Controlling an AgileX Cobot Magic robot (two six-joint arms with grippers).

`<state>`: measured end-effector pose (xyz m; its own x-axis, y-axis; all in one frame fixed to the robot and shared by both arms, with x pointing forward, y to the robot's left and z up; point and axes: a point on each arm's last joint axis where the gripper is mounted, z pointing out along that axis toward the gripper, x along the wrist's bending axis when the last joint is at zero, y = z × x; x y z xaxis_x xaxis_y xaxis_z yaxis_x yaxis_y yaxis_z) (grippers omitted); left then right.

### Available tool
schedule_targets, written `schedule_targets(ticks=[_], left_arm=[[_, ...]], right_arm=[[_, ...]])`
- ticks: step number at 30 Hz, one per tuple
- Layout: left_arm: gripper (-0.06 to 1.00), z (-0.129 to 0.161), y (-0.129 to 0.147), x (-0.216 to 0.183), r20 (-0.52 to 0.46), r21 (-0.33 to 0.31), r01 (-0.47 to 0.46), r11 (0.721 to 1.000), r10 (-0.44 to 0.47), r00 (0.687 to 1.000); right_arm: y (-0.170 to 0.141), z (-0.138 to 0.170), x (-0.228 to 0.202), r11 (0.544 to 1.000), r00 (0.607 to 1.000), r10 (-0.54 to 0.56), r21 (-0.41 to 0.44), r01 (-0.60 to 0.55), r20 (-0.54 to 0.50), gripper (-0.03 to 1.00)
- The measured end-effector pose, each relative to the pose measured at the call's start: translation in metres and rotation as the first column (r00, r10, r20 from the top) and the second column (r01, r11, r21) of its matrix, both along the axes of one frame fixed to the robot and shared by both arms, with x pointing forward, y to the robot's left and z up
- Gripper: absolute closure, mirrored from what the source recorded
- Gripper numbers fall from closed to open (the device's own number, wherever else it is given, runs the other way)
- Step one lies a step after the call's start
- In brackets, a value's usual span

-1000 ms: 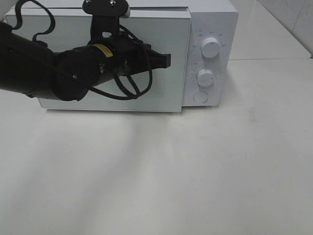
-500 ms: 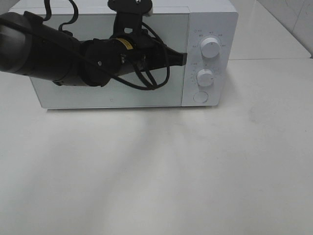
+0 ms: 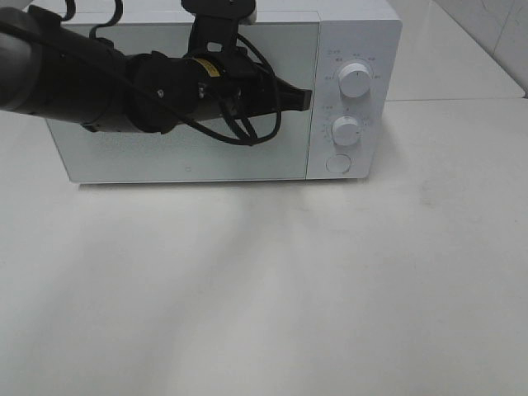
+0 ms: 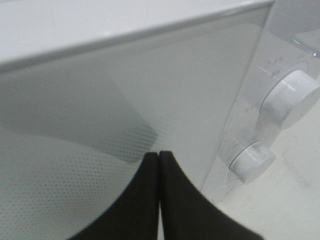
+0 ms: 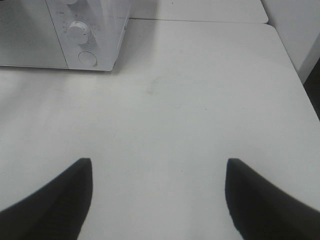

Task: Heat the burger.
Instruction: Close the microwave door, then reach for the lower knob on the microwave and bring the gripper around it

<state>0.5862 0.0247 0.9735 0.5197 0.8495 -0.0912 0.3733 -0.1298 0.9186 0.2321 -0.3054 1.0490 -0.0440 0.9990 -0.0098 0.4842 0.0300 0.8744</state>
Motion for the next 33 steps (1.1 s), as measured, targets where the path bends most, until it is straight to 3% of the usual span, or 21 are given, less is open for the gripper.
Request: schedule_targets(ticks=[7, 9, 10, 11, 12, 13, 14, 15, 16, 17, 19, 26, 27, 28, 29, 31, 33], left_arm=[[0.90, 0.017, 0.009, -0.017, -0.091, 0.019, 0.038, 0.999, -0.037, 0.995], [0.84, 0.019, 0.012, -0.025, -0.142, 0.040, 0.062, 0.997, -0.056, 0.988], [0.75, 0.020, 0.016, -0.033, -0.197, 0.061, 0.088, 0.994, -0.074, 0.978], [0.75, 0.020, 0.016, -0.033, -0.197, 0.061, 0.088, 0.994, -0.074, 0.978], [0.67, 0.021, 0.018, -0.037, -0.225, 0.071, 0.102, 0.992, -0.083, 0.971], [0.46, 0.021, 0.022, -0.046, -0.280, 0.089, 0.129, 0.988, -0.099, 0.955], [0.46, 0.021, 0.022, -0.046, -0.280, 0.089, 0.129, 0.988, -0.099, 0.955], [0.33, 0.024, 0.024, -0.050, -0.303, 0.096, 0.143, 0.985, -0.108, 0.947], [0.10, 0.029, 0.026, -0.058, -0.345, 0.108, 0.172, 0.979, -0.126, 0.930], [0.10, 0.029, 0.026, -0.058, -0.345, 0.108, 0.172, 0.979, -0.126, 0.930], [-0.01, 0.036, 0.030, -0.067, -0.392, 0.127, 0.212, 0.969, -0.148, 0.908], [-0.04, 0.048, 0.042, -0.084, -0.464, 0.214, 0.306, 0.928, -0.179, 0.867], [-0.04, 0.050, 0.047, -0.092, -0.516, 0.233, 0.329, 0.915, -0.170, 0.839], [-0.04, 0.050, 0.047, -0.092, -0.516, 0.233, 0.329, 0.915, -0.170, 0.839], [-0.04, 0.052, 0.052, -0.097, -0.562, 0.246, 0.340, 0.908, -0.152, 0.813], [-0.04, 0.053, 0.056, -0.098, -0.581, 0.247, 0.334, 0.910, -0.137, 0.802], [-0.04, 0.057, 0.070, -0.098, -0.636, 0.248, 0.303, 0.920, -0.081, 0.767]], right_arm=[[0.000, 0.000, 0.000, 1.000, 1.000, 0.000, 0.000, 0.000, 0.000, 0.25], [0.000, 0.000, 0.000, 1.000, 1.000, 0.000, 0.000, 0.000, 0.000, 0.25], [0.000, 0.000, 0.000, 1.000, 1.000, 0.000, 0.000, 0.000, 0.000, 0.25], [0.000, 0.000, 0.000, 1.000, 1.000, 0.000, 0.000, 0.000, 0.000, 0.25], [0.000, 0.000, 0.000, 1.000, 1.000, 0.000, 0.000, 0.000, 0.000, 0.25], [0.000, 0.000, 0.000, 1.000, 1.000, 0.000, 0.000, 0.000, 0.000, 0.25], [0.000, 0.000, 0.000, 1.000, 1.000, 0.000, 0.000, 0.000, 0.000, 0.25], [0.000, 0.000, 0.000, 1.000, 1.000, 0.000, 0.000, 0.000, 0.000, 0.25], [0.000, 0.000, 0.000, 1.000, 1.000, 0.000, 0.000, 0.000, 0.000, 0.25], [0.000, 0.000, 0.000, 1.000, 1.000, 0.000, 0.000, 0.000, 0.000, 0.25], [0.000, 0.000, 0.000, 1.000, 1.000, 0.000, 0.000, 0.000, 0.000, 0.25], [0.000, 0.000, 0.000, 1.000, 1.000, 0.000, 0.000, 0.000, 0.000, 0.25], [0.000, 0.000, 0.000, 1.000, 1.000, 0.000, 0.000, 0.000, 0.000, 0.25], [0.000, 0.000, 0.000, 1.000, 1.000, 0.000, 0.000, 0.000, 0.000, 0.25], [0.000, 0.000, 0.000, 1.000, 1.000, 0.000, 0.000, 0.000, 0.000, 0.25], [0.000, 0.000, 0.000, 1.000, 1.000, 0.000, 0.000, 0.000, 0.000, 0.25], [0.000, 0.000, 0.000, 1.000, 1.000, 0.000, 0.000, 0.000, 0.000, 0.25]])
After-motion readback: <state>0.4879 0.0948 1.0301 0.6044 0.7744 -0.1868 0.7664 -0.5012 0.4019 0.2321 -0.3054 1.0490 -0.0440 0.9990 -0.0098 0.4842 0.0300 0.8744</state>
